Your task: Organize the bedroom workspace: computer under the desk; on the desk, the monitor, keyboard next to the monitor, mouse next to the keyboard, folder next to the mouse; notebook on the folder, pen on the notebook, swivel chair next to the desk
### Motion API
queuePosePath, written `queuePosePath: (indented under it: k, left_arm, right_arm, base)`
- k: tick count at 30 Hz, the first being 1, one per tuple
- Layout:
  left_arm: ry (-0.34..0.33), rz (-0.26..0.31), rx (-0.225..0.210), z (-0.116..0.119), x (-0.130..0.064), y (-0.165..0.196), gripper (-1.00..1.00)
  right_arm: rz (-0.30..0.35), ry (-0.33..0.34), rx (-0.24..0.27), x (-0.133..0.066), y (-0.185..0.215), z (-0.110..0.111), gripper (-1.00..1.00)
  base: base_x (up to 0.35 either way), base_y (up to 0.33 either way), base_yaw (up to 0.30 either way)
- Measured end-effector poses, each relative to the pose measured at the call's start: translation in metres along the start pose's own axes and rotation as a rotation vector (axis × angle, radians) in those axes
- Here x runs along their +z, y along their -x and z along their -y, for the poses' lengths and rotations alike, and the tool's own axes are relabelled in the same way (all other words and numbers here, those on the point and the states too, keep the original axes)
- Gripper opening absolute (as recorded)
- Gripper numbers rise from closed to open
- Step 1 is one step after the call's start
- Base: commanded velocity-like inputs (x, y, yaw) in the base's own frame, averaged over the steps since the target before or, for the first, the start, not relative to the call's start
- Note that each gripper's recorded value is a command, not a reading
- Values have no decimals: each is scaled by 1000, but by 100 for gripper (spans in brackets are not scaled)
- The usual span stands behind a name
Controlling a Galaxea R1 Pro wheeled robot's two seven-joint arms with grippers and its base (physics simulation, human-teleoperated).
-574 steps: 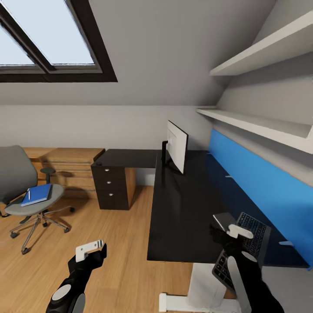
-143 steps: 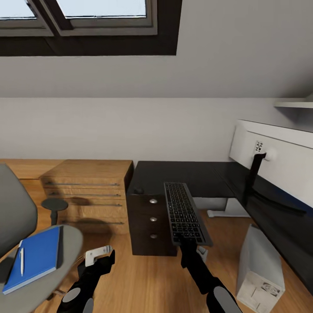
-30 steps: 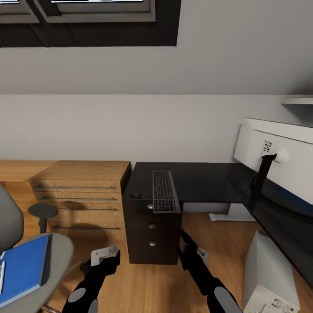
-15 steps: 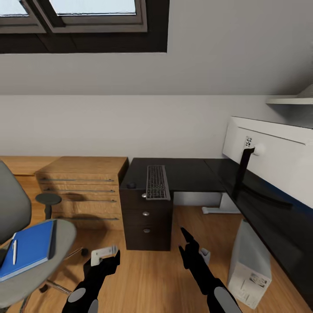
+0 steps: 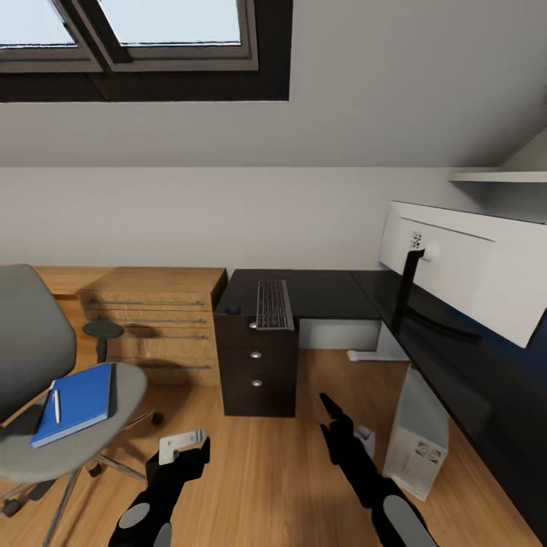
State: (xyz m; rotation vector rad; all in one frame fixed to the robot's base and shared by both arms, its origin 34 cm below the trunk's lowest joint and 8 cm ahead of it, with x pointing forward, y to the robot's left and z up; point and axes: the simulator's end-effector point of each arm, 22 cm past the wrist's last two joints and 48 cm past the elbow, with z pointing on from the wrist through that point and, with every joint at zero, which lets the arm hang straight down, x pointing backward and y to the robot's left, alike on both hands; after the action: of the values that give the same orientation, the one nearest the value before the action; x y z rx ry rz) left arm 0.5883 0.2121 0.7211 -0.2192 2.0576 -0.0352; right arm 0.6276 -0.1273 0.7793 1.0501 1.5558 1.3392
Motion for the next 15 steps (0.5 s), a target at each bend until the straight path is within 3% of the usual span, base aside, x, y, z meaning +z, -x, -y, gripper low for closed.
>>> queuePosePath:
  k: [7, 8, 10, 11, 12, 15]
  left_arm:
    - [-1, -1, 1, 0, 0, 0, 100]
    - [-1, -1, 1, 1, 0, 0, 100]
    - [-1, -2, 1, 0, 0, -1, 100]
    - [-1, -2, 1, 1, 0, -1, 100]
    - [-1, -2, 1, 1, 0, -1, 100]
    - [-1, -1, 1, 0, 0, -1, 100]
  right_arm:
    - [28, 1, -176, -3, 23, -13, 100]
    - [78, -22, -289, -5, 44, -14, 100]
    - [111, -28, -355, -6, 54, -15, 100]
    - [187, -25, -482, -9, 72, -25, 100]
    - [227, -28, -536, -11, 81, -31, 100]
    - [293, -75, -609, -15, 96, -36, 100]
  base:
    - [-334, -1, 0]
    - [-334, -14, 0]
    - [-334, -49, 0]
    - [-334, -92, 0]
    - [-334, -102, 0]
    - [-333, -124, 0]
